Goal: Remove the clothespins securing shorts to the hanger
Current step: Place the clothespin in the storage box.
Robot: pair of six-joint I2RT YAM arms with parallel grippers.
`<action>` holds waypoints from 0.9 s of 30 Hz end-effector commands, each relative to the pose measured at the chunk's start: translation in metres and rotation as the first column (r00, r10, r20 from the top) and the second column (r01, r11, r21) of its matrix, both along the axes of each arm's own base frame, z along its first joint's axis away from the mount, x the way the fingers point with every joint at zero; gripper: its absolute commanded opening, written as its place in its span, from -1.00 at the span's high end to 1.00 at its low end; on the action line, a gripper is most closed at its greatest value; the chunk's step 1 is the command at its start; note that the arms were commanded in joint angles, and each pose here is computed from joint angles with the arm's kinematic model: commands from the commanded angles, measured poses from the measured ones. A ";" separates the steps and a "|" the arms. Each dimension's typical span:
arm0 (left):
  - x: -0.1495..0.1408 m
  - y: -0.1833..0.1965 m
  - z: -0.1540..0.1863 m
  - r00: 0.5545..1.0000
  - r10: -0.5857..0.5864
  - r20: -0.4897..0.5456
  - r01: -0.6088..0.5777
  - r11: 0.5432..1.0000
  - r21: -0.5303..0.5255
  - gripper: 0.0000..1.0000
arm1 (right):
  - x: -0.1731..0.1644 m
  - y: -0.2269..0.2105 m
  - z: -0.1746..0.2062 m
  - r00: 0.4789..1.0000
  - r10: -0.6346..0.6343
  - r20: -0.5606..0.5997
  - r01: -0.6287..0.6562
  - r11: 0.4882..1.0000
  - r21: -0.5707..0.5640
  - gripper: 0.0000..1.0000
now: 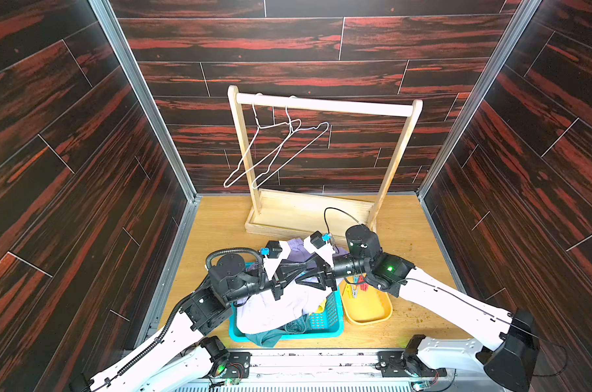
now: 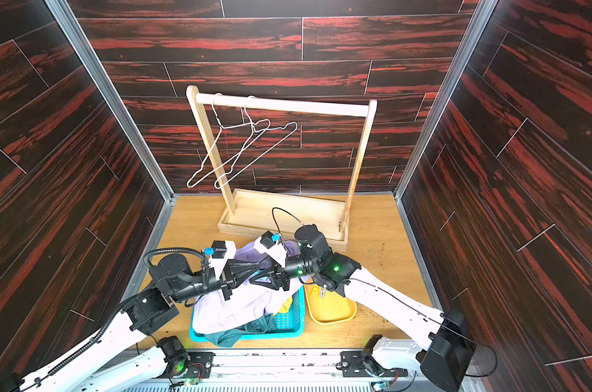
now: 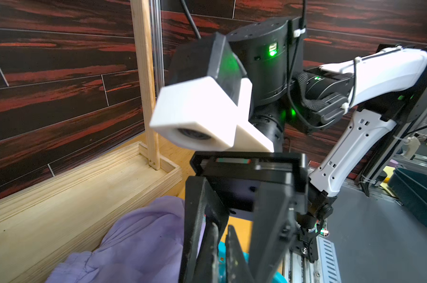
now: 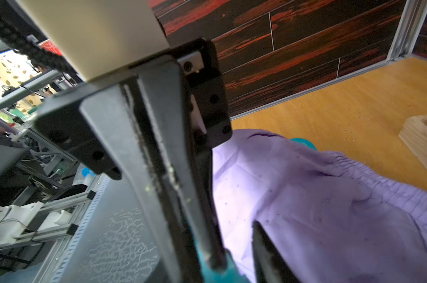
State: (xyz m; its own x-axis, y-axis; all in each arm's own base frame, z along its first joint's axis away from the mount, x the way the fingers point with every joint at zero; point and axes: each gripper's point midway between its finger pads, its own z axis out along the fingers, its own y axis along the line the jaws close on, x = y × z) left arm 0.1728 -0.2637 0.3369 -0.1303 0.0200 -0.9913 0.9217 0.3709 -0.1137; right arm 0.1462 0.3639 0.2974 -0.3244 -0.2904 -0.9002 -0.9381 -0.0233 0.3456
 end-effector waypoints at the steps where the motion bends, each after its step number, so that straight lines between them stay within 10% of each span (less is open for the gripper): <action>1: 0.002 0.002 0.006 1.000 0.018 0.016 -0.018 1.000 -0.024 1.00 | -0.005 0.003 0.013 0.999 0.032 0.007 -0.032 0.999 0.033 0.32; 5: 0.003 0.002 0.006 1.000 0.025 0.014 -0.025 0.999 -0.024 0.83 | -0.007 0.002 0.014 0.999 0.039 0.001 -0.039 0.999 0.037 0.34; 14: 0.008 0.004 0.005 0.998 0.056 0.012 -0.055 0.998 -0.028 -0.74 | -0.007 0.002 0.014 0.999 0.037 -0.002 -0.037 0.999 0.039 0.62; 27: 0.009 0.031 -0.001 0.984 0.175 0.034 -0.175 0.985 0.007 -0.98 | 0.042 -0.021 -0.015 0.948 -0.307 0.080 0.313 0.946 -0.081 0.63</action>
